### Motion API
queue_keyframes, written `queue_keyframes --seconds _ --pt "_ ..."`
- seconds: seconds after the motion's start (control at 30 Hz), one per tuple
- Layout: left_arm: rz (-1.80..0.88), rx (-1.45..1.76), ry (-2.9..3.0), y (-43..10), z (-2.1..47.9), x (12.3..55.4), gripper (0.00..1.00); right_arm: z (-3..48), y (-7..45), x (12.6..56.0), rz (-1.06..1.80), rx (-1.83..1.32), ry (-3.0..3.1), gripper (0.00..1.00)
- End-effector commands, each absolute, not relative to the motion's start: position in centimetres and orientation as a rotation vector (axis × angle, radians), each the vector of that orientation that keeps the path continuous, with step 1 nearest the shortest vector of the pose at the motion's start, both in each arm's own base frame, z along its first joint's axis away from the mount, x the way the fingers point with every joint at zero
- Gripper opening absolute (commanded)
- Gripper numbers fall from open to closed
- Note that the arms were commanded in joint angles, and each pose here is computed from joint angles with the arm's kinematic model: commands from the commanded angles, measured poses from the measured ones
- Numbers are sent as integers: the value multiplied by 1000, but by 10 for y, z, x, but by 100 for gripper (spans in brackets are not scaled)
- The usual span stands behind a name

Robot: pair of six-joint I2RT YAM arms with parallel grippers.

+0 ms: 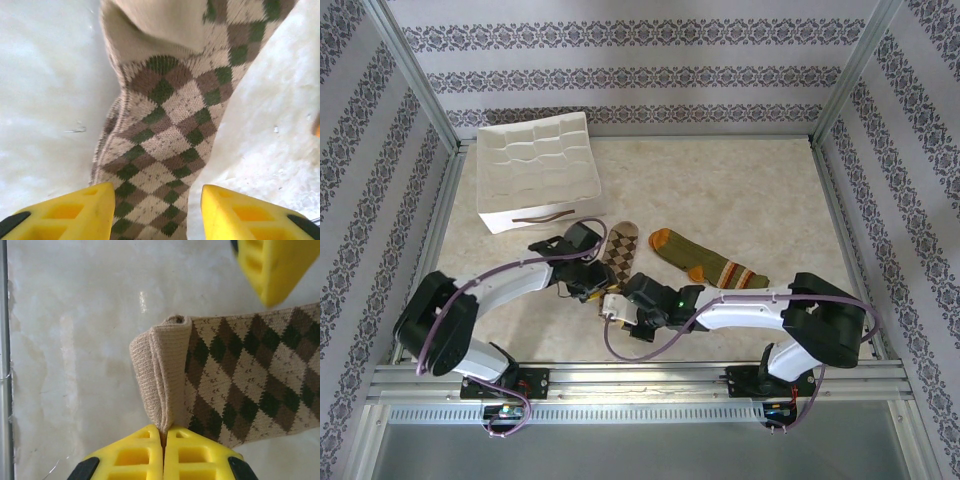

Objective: Roll the socks

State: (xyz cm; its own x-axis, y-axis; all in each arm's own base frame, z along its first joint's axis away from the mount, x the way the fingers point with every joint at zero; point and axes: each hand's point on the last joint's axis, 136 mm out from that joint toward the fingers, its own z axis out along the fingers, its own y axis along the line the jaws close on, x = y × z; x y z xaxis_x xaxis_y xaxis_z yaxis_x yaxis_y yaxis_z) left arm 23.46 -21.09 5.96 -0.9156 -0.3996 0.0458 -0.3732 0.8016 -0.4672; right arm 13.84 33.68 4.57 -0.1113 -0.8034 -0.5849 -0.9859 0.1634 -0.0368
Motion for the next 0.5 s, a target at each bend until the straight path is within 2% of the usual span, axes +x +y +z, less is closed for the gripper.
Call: queue_keyframes --seconds 0.0,0.33,0.47 --pt "-666 -713 2940 -188 64 224 50 61 346 130 691 -1650 2043 0" --pt "-810 -775 2900 -179 77 194 33 66 353 153 827 -1533 2239 0" --pt "-922 -852 2875 -184 75 186 34 63 355 162 881 -1499 2317 0"
